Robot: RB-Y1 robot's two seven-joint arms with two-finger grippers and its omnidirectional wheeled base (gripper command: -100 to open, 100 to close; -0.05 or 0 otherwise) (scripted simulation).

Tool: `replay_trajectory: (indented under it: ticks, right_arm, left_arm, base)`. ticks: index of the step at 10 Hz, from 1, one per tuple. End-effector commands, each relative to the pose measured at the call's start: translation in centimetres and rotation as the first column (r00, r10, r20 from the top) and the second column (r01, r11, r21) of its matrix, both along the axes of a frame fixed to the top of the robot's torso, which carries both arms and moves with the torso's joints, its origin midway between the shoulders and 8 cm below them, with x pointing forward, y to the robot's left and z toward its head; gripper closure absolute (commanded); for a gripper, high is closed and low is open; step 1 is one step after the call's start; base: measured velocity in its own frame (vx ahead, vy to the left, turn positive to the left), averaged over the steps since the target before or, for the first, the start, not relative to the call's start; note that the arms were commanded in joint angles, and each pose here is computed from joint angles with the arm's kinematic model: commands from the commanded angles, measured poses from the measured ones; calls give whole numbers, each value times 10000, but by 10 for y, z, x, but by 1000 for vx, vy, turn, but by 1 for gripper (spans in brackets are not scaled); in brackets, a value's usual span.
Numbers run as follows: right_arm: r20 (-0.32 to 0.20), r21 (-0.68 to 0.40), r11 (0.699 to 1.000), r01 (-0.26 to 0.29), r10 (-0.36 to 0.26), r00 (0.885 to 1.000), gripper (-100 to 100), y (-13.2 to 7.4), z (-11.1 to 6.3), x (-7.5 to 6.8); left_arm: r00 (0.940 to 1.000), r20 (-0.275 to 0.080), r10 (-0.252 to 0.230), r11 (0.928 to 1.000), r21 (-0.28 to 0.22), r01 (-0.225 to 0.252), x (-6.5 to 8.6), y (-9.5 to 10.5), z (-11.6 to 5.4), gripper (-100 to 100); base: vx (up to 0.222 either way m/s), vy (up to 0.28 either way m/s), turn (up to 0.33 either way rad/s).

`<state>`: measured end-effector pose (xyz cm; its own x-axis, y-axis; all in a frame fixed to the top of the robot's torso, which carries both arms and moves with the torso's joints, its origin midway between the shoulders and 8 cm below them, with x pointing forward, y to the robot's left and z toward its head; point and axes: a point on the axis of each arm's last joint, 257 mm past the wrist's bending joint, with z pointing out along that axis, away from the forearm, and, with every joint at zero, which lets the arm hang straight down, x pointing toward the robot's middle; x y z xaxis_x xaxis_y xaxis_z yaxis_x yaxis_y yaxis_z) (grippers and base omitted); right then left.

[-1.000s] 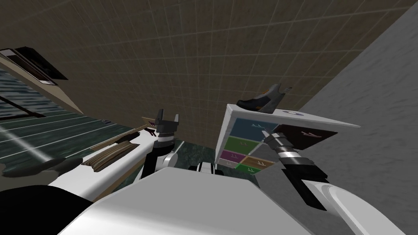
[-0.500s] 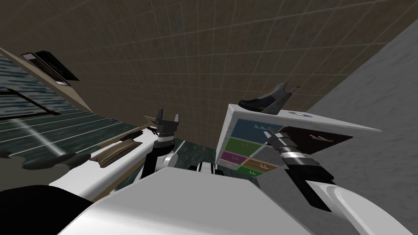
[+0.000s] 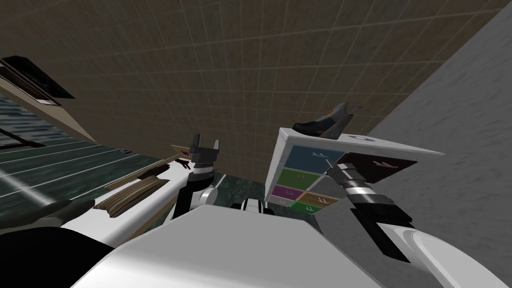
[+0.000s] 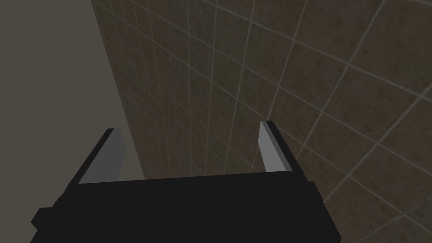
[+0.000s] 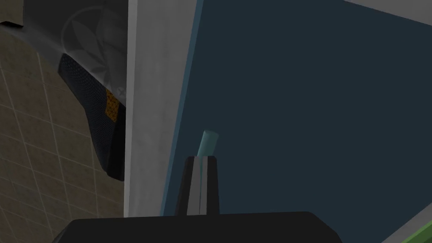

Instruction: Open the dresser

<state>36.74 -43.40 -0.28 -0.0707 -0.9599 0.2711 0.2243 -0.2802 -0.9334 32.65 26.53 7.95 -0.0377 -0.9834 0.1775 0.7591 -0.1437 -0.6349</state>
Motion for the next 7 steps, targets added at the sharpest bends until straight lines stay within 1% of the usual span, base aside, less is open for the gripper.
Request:
replay_trajectory:
  ticks: [1,2,3,4,5,6,7]
  right_arm:
    - [-23,46,9996,265,-265,9996,-100,-13,2,-4]
    - [-10,47,9998,213,-213,9998,-100,-11,2,-4]
    - [-12,13,9999,165,-165,9999,-100,-14,10,-6]
    - [-11,-5,9999,133,-133,9999,-100,-15,15,-7]
    - [-17,-15,9999,151,-151,9999,-100,-14,12,-6]
    - [-13,36,9998,202,-202,9998,100,-12,5,-5]
    - [-4,45,9998,182,-182,9998,100,-14,8,-5]
  left_arm:
    - [10000,0,0,10000,0,0,0,0,0,0]
    - [10000,0,0,10000,0,0,0,0,0,0]
    - [10000,0,0,10000,1,0,0,0,0,0]
    - [10000,-2,1,10000,2,-1,0,0,0,0]
    - [10000,-2,2,10000,3,-2,0,0,0,0]
    - [10000,-1,1,10000,3,-1,0,0,0,0]
    - [10000,0,0,10000,4,0,0,0,0,0]
  base:
    - [39,192,-62]
    - [11,93,-20]
    - [74,50,-37]
    - [135,42,-48]
    - [63,14,-7]
    - [-53,-33,55]
    - [-34,-22,16]
